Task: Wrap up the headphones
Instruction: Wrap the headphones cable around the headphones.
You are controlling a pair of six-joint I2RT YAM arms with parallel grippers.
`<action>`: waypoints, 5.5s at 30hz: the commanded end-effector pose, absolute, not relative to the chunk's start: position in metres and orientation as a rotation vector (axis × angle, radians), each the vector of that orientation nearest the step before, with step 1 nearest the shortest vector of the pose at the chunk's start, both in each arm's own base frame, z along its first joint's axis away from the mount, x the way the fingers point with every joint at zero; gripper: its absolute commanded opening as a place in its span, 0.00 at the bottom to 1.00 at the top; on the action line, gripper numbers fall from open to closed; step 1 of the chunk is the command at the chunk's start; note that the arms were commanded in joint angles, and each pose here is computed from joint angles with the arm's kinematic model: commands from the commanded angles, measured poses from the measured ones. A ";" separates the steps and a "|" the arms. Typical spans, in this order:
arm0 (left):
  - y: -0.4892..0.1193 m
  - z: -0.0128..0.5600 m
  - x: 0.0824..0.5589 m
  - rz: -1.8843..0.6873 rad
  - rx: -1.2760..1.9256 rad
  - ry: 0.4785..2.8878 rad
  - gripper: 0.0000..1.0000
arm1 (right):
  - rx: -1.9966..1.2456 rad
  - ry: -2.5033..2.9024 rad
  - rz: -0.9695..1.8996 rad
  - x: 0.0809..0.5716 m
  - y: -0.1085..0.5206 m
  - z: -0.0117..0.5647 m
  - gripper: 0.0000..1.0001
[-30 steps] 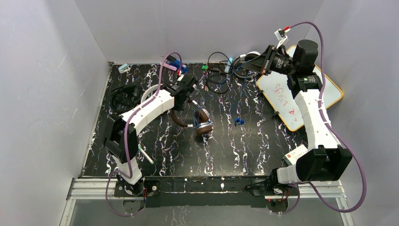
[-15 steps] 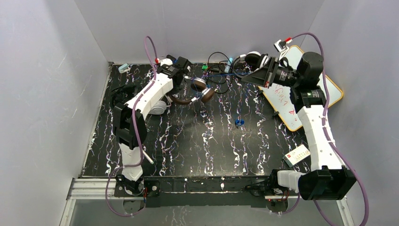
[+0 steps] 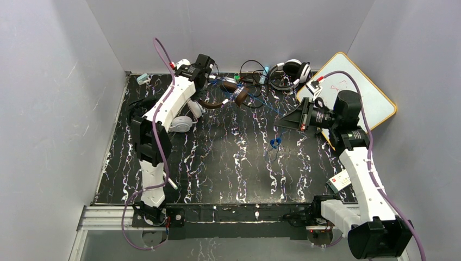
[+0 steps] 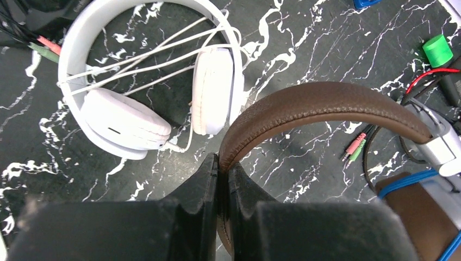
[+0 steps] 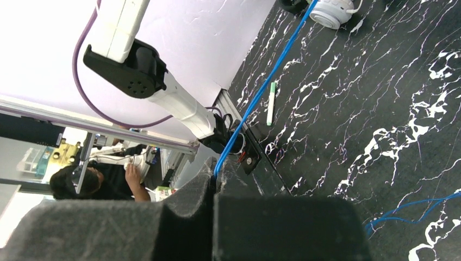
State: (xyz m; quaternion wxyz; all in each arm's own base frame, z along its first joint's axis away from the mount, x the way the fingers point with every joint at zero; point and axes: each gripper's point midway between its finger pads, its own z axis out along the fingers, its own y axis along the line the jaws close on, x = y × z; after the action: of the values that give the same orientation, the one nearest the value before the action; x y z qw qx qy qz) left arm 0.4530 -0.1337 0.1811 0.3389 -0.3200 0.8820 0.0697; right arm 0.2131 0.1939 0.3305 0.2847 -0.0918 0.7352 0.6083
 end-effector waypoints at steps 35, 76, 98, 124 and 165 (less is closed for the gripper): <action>-0.129 0.238 0.488 -0.250 -0.876 2.184 0.00 | -0.584 2.377 1.522 0.143 0.304 0.188 0.01; -0.074 0.307 0.387 -0.162 -0.633 2.036 0.00 | -0.301 2.376 1.673 0.181 0.247 0.146 0.01; -0.175 0.344 0.313 -0.791 0.230 1.970 0.00 | -0.306 2.333 1.567 0.262 0.254 0.139 0.01; -0.174 0.242 0.292 -0.265 0.759 2.002 0.00 | -0.451 2.080 1.751 0.292 0.270 0.272 0.01; -0.139 0.266 0.372 0.031 -0.613 1.895 0.00 | -0.475 2.214 1.744 0.196 0.359 0.255 0.01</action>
State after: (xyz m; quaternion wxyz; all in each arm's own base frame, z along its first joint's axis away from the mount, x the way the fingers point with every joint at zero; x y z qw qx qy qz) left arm 0.3529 -0.1438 0.2178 0.4949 -0.1591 0.8531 0.0441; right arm 0.2056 0.3620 0.2603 0.1203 -0.1480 0.7602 0.6211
